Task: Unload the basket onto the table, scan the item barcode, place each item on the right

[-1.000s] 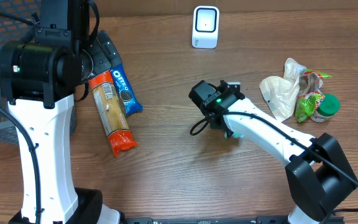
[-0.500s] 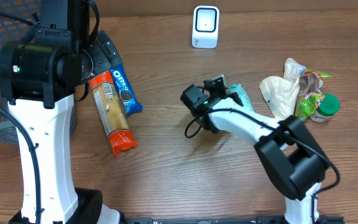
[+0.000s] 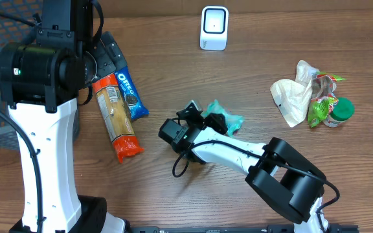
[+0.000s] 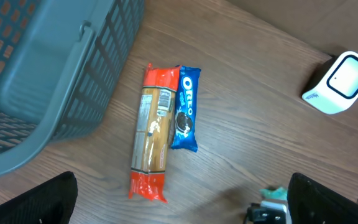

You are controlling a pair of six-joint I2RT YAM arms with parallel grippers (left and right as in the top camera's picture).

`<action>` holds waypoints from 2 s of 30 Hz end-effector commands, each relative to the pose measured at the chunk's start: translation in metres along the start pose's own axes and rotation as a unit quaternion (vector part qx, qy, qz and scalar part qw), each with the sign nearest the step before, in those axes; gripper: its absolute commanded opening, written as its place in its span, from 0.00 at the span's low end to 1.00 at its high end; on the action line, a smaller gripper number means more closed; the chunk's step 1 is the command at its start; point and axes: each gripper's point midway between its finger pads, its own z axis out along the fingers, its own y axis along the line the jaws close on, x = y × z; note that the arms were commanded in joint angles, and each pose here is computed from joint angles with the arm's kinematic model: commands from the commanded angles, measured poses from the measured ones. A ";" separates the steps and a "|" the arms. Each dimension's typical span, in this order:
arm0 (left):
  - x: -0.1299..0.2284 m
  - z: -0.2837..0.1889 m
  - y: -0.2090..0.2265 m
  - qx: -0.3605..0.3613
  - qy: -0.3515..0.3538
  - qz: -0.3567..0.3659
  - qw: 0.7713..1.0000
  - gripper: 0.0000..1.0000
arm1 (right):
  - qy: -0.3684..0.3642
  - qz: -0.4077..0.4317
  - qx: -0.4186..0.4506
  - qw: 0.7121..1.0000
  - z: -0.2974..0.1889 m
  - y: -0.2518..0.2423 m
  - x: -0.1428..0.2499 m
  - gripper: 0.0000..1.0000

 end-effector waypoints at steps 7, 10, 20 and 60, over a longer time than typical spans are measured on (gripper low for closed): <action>-0.001 -0.002 0.004 -0.006 -0.005 -0.011 1.000 1.00 | 0.017 -0.004 -0.050 0.999 -0.006 0.013 0.003 0.37; -0.001 -0.002 0.004 -0.006 -0.005 -0.010 1.000 1.00 | 0.035 0.063 -0.048 0.996 -0.011 0.003 0.004 0.54; -0.001 -0.002 0.004 -0.006 -0.005 -0.010 1.000 1.00 | 0.142 0.309 -0.381 0.860 -0.017 -0.040 -0.029 0.55; -0.001 -0.002 0.004 -0.006 -0.005 -0.010 1.000 1.00 | 0.228 0.506 -0.517 0.652 0.056 -0.001 0.029 0.25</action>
